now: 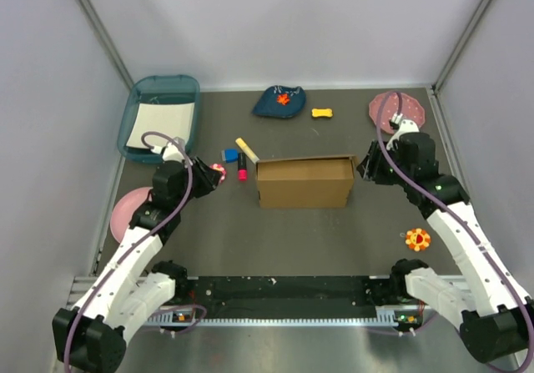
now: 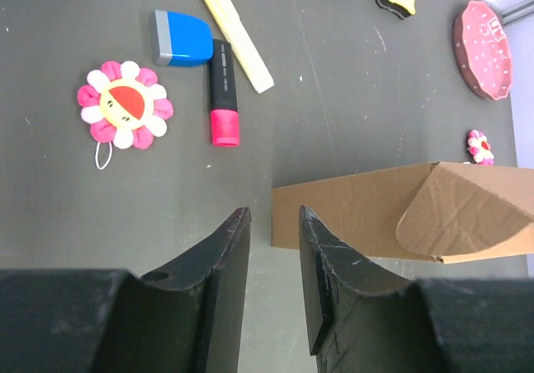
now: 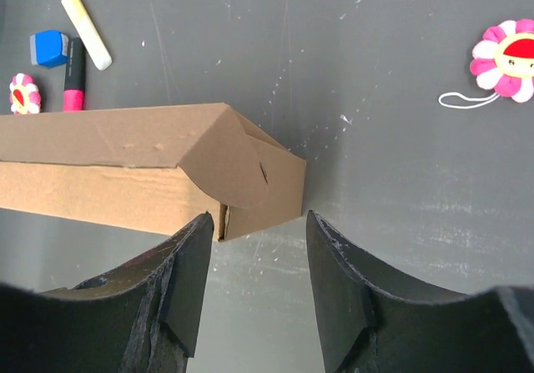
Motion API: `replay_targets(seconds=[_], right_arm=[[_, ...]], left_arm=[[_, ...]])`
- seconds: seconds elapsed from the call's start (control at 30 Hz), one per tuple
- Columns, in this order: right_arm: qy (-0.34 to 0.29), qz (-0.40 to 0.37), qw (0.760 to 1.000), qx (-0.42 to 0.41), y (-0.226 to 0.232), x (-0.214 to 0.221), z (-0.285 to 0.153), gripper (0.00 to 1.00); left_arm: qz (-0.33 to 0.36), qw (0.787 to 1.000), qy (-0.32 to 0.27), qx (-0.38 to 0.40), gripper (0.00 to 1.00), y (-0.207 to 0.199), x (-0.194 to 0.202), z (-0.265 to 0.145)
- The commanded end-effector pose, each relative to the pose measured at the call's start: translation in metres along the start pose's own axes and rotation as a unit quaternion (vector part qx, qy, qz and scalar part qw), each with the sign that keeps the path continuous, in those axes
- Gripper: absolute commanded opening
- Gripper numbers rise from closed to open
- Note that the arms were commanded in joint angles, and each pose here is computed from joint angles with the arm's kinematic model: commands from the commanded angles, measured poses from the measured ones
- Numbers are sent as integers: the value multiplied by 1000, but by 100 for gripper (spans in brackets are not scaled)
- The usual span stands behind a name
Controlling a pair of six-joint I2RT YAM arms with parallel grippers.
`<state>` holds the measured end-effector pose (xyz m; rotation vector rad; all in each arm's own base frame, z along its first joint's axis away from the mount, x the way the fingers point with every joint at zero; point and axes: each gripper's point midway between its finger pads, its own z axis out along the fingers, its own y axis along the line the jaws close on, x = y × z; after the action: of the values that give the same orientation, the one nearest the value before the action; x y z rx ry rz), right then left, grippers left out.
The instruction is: Fold the paper box
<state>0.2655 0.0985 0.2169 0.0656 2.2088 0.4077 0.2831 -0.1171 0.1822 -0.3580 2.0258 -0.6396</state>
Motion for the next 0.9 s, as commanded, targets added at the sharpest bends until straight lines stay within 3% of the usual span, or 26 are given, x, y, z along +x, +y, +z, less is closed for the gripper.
replay_targets(seconds=[0.0,0.5,0.87], right_arm=[[-31,-16,999,-11,8,-18,6,49],[-45,-17,999,-4,3,-15,35,45],[-49,-13,999,-17,8,-14,36,27]], left_arm=[[14,999,-41,20,35,-9,-19,-10],[43,995,-69,58,36,-23,-29,-28],[64,983,-103,134,36,-46,-35,-37]])
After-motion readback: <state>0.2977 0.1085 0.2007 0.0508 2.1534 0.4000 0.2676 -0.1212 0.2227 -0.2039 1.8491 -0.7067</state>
